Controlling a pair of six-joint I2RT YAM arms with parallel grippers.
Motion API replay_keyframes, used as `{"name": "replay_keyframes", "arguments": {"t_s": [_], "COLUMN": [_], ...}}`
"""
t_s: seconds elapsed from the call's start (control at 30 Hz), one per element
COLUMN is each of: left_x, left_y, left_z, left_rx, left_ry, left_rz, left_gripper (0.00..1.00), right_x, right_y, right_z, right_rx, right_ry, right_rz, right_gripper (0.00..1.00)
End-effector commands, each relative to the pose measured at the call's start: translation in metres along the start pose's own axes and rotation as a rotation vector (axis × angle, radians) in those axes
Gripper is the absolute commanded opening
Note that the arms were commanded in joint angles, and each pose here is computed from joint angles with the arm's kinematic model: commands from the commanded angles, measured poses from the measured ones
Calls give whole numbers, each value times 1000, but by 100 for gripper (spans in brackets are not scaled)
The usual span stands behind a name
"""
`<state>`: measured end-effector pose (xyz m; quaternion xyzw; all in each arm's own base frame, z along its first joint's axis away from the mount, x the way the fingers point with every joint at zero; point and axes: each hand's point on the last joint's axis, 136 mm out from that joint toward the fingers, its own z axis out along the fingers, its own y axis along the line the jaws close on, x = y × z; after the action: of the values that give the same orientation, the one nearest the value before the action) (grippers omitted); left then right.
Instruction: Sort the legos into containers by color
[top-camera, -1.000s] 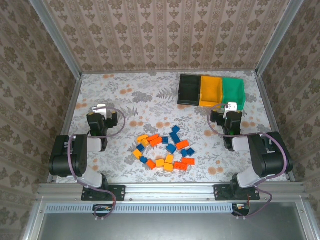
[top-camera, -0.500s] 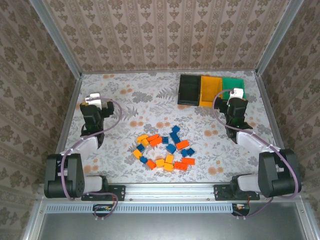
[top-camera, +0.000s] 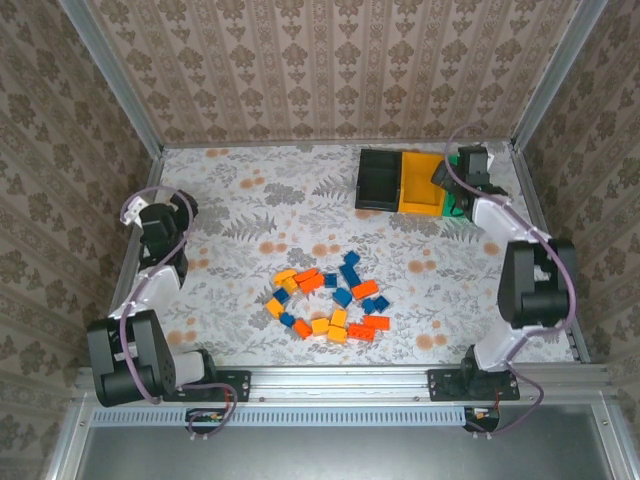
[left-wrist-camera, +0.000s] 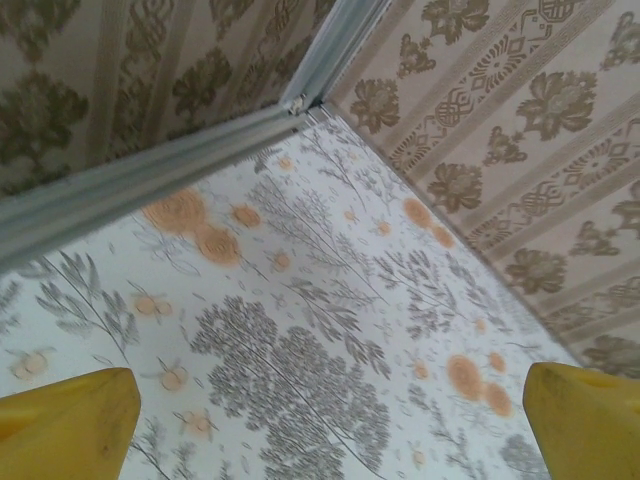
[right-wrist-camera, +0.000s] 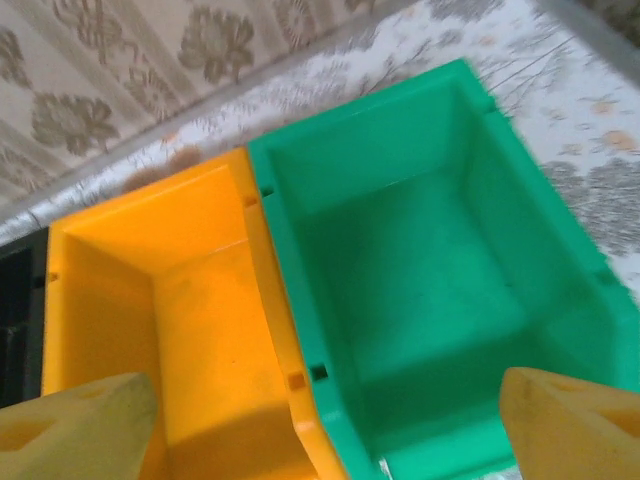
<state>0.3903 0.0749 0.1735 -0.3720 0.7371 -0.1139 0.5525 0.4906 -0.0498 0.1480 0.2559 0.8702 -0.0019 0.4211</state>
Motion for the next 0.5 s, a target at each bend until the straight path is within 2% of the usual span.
{"name": "replay_keyframes", "arguments": {"t_s": [0.0,0.3,0.4,0.47], "left_x": [7,27,39,47], "left_y": [-19,-25,-28,-31], "left_z": [-9,-28,-36,-39], "left_rx": [134,119,110,119], "left_ry": [50,176,214,234], "left_rz": [-153,-118,-79,-62], "left_gripper": [100,97,96,96], "right_x": [40,46,51,55], "right_y": [-12,-8,-4,-5], "right_z": [19,63,70,74], "right_rx": [25,37,24,26], "right_ry": [240,339,363,382], "right_rz": [-5,-9,-17,-25], "right_gripper": [87,74,68,60]}}
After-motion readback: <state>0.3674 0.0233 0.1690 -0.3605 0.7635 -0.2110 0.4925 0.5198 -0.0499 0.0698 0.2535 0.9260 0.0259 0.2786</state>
